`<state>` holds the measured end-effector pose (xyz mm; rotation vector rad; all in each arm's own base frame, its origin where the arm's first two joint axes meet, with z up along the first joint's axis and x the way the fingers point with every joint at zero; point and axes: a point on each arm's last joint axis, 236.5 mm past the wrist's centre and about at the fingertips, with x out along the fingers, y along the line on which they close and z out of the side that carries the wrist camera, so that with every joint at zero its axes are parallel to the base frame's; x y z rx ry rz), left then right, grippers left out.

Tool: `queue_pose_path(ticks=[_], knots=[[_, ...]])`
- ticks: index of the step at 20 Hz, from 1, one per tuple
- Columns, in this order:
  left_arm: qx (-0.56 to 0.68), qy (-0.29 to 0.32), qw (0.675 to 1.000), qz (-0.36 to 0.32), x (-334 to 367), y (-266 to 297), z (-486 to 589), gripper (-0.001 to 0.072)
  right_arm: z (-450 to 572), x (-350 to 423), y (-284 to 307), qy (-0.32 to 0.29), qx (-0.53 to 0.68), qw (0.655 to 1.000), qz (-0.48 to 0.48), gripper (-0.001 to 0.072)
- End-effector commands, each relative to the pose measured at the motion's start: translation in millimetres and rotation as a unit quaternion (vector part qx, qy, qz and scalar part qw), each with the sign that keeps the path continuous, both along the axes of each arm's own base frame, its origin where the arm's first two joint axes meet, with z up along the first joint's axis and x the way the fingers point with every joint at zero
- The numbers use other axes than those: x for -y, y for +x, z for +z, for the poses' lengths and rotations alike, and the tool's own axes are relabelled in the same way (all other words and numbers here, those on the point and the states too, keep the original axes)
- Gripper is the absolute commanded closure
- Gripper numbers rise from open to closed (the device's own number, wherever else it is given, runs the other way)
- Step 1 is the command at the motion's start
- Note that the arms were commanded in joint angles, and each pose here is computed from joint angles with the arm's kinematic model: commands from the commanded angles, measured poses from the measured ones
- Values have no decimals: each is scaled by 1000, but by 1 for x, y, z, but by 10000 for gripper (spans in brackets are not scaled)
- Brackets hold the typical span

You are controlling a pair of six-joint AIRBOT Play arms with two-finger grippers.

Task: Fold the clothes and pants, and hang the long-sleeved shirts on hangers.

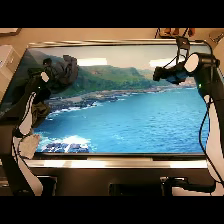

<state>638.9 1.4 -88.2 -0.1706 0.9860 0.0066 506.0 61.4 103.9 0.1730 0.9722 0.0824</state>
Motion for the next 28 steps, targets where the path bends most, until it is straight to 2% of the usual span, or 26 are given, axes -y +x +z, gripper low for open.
queue_pose_path(ticks=[1, 2, 3, 5, 7, 9, 11, 15, 18, 19, 21, 24, 27, 28], knots=[[-17, -14, 1000, 9, 4, -5, -8, 647, -5, -2, -9, 2, -22, 1000, 4, 45], [-23, -31, 999, 16, 10, -7, -3, 685, -6, -2, -11, 0, -25, 1000, 6, 44], [-14, -47, 999, 15, 17, -4, 13, 686, -4, -2, -11, -4, -23, 1000, 11, 44], [74, -49, 996, -18, 34, 15, 90, 687, 9, 7, -9, -32, 3, 999, 23, 43], [195, -40, 978, -62, 62, 15, 209, 687, 42, 23, -4, -67, 55, 996, 12, 40], [290, -34, 950, -114, 101, -24, 331, 687, 92, 45, -4, -103, 119, 987, -16, 32], [364, -33, 916, -165, 146, -87, 426, 687, 150, 67, -14, -130, 184, 973, -56, 26], [406, -76, 868, -275, 240, -212, 502, 687, 255, 95, -61, -154, 290, 939, -106, 26], [381, -92, 852, -346, 295, -262, 492, 687, 300, 99, -99, -149, 338, 922, -117, 27], [356, -87, 861, -354, 305, -267, 475, 687, 306, 101, -111, -147, 341, 921, -120, 27], [256, -69, 898, -352, 311, -267, 406, 687, 295, 103, -126, -144, 310, 931, -126, 27], [67, -30, 935, -346, 302, -271, 255, 686, 216, 96, -143, -127, 148, 973, -120, 39], [-51, -20, 942, -330, 300, -274, 123, 685, 116, 76, -140, -113, -10, 990, -84, 40], [-90, -28, 941, -325, 301, -278, 96, 640, 82, 67, -132, -108, -47, 991, -63, 27]])
